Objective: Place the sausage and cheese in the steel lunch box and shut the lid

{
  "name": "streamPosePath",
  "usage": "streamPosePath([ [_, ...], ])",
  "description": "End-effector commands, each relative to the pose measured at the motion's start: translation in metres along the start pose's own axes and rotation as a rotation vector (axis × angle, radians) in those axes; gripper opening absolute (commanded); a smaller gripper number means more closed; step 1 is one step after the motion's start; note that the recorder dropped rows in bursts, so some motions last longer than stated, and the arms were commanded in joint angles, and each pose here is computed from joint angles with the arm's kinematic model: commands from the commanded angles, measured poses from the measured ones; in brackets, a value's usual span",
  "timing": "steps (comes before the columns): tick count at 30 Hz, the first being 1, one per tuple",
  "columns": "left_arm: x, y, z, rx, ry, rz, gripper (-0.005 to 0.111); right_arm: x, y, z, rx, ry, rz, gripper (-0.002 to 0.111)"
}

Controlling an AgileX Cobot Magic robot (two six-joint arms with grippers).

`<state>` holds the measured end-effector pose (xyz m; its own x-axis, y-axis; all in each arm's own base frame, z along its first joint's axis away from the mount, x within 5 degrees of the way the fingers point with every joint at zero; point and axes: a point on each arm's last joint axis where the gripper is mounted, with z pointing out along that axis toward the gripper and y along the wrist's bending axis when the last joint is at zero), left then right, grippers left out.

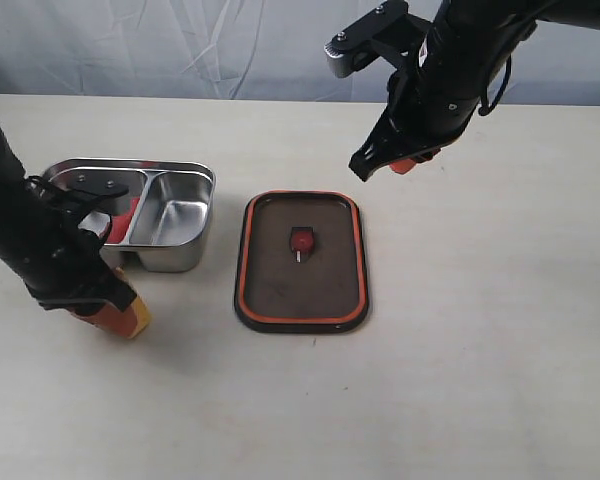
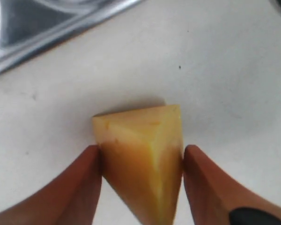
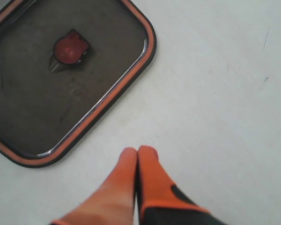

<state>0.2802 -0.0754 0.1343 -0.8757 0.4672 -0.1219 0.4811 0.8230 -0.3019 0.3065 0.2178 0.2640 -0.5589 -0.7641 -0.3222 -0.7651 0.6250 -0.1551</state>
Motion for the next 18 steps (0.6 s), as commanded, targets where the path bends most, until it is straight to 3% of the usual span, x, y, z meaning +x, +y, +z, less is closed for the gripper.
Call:
streamPosePath([
  [1,0.006,-0.005,-0.002,0.043,0.062,0.009,0.000,0.001,-0.003,-0.003,0.014,-0.001,-0.002,0.000],
  [5,0.004,-0.006,-0.008,0.056,0.098,0.000,0.000,0.002,-0.003,-0.003,0.012,0.005,-0.002,0.000],
  [10,-0.002,-0.004,-0.025,-0.007,0.125,-0.016,0.000,0.002,-0.003,-0.003,0.012,0.005,-0.002,0.000],
  [18,-0.004,-0.002,-0.026,-0.020,0.111,-0.011,0.000,0.002,-0.003,-0.003,0.012,0.005,-0.002,0.000],
])
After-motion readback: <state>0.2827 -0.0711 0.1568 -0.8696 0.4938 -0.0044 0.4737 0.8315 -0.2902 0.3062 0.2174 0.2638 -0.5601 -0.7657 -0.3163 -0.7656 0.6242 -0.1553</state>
